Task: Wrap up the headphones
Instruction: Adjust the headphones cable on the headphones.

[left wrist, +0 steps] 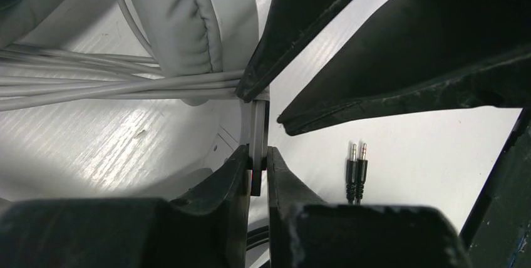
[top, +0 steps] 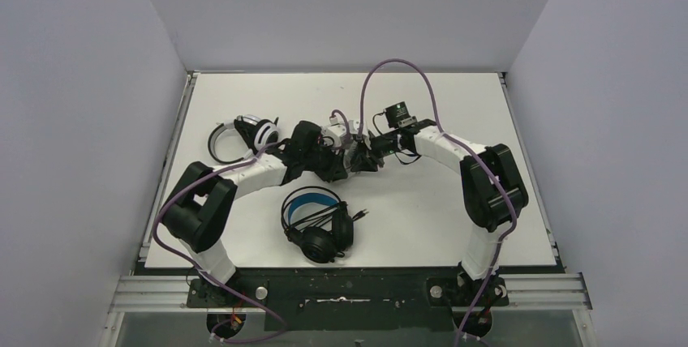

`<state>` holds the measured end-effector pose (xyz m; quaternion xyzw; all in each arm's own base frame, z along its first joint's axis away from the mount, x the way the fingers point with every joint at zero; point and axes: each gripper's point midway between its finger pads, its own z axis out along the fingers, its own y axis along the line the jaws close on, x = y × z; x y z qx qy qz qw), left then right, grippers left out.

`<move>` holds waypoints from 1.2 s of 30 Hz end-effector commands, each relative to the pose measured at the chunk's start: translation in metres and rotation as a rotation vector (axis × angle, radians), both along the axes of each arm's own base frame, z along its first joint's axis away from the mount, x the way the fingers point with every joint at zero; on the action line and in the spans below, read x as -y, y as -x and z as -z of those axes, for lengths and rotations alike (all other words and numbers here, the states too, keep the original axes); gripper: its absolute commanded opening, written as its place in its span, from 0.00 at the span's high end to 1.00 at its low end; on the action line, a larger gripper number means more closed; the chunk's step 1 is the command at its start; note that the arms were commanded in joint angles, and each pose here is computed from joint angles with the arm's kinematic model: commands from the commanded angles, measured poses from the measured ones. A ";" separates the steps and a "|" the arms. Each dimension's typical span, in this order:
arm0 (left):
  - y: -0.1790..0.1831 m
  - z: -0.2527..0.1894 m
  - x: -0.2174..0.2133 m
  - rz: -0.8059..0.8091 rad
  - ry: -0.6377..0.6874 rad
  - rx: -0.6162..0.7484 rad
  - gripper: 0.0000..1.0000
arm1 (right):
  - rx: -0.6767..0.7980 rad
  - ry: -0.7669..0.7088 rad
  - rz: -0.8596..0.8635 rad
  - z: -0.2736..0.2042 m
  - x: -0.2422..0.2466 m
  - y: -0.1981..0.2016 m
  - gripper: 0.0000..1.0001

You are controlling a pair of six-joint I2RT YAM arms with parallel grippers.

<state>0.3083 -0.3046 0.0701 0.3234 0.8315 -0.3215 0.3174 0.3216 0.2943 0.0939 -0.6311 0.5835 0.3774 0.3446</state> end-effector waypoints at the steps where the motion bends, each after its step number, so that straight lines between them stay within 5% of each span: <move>1: -0.011 -0.033 0.011 0.031 0.076 0.120 0.99 | 0.048 -0.009 -0.042 -0.007 -0.002 -0.002 0.69; 17: -0.010 -0.048 0.017 0.054 0.163 0.183 0.99 | 0.014 -0.051 -0.017 0.001 -0.006 -0.010 0.58; 36: -0.019 -0.059 0.019 0.097 0.137 0.285 0.99 | -0.002 -0.100 0.077 0.002 0.012 -0.027 0.58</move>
